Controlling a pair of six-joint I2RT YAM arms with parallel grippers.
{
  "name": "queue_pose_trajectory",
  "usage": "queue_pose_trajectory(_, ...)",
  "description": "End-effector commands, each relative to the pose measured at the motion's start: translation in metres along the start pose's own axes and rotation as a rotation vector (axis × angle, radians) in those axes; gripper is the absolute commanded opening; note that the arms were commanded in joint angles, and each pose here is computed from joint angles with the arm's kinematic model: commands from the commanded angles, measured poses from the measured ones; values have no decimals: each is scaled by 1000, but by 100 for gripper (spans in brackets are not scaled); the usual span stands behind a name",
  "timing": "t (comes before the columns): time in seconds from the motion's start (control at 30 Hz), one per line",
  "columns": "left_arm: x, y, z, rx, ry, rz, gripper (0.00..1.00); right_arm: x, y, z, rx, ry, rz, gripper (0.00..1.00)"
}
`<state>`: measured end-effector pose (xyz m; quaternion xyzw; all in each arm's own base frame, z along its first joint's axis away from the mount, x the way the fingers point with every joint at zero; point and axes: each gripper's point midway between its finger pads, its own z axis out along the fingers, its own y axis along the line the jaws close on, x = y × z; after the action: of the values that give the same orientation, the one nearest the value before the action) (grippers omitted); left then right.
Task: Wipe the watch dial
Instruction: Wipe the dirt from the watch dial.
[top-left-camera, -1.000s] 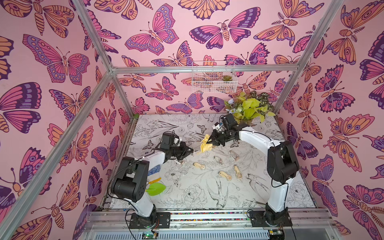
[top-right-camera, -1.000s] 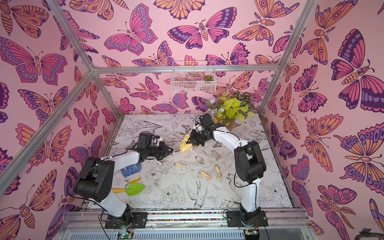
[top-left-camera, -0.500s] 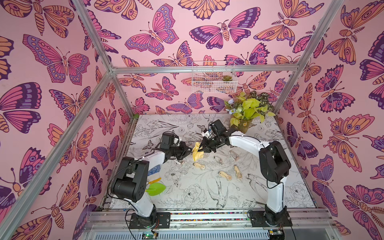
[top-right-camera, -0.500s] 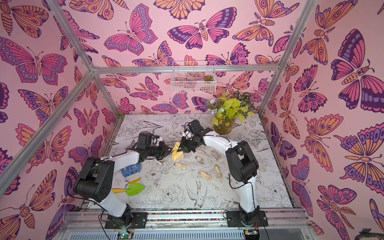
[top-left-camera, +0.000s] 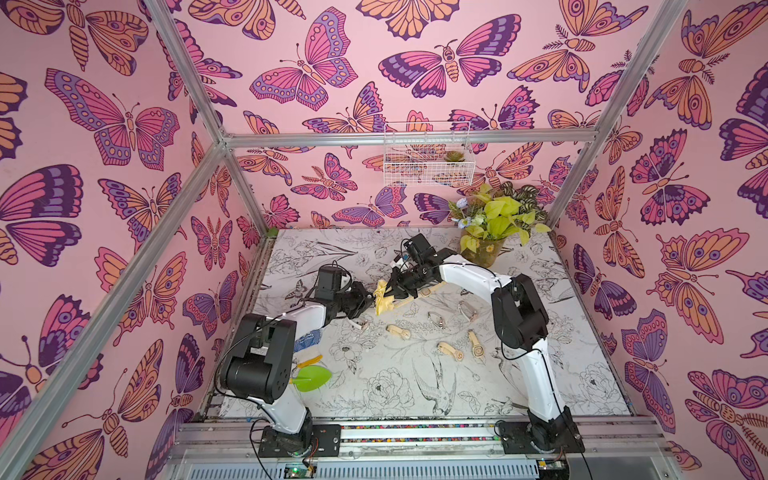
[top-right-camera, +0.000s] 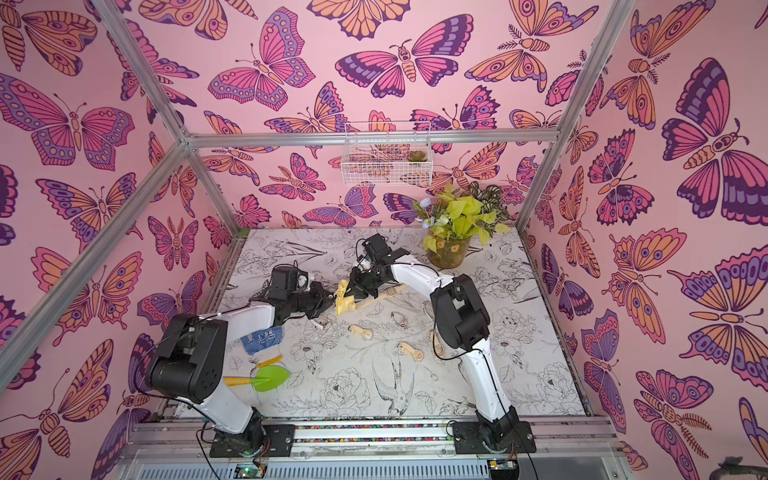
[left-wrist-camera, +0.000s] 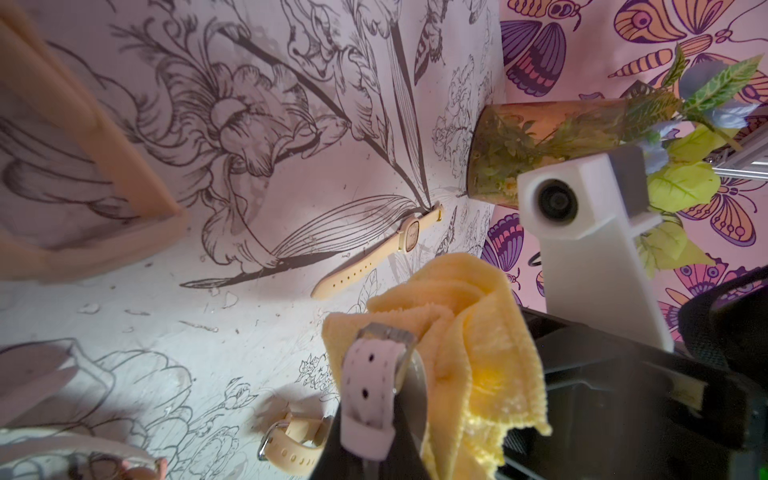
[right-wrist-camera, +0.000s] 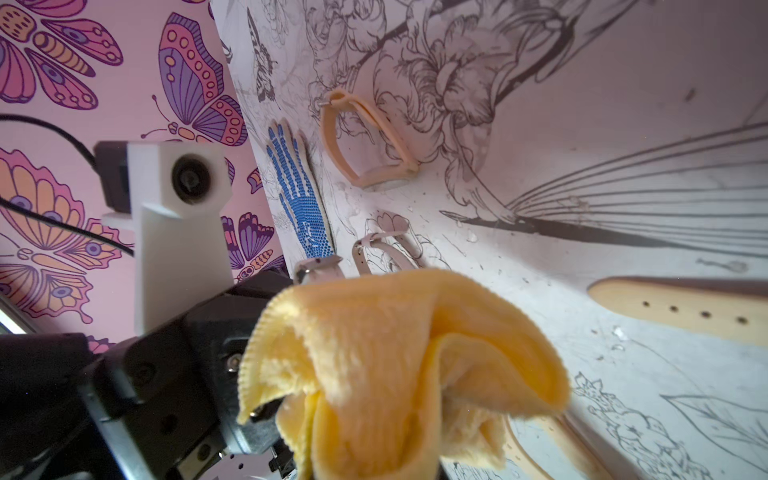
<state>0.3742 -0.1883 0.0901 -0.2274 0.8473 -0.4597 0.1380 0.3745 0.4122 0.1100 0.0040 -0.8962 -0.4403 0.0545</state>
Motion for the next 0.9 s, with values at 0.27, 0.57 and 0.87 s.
queue_pose_trajectory(0.27,39,-11,-6,66,136,15,0,-67,43,-42,-106,-138,-57,0)
queue_pose_trajectory(0.57,39,-4,-10,38,128,2,0,-66,11,-86,-87,-205,-20,0)
queue_pose_trajectory(0.87,41,17,-11,-49,128,-3,0,-30,-18,-92,-24,-191,-21,0)
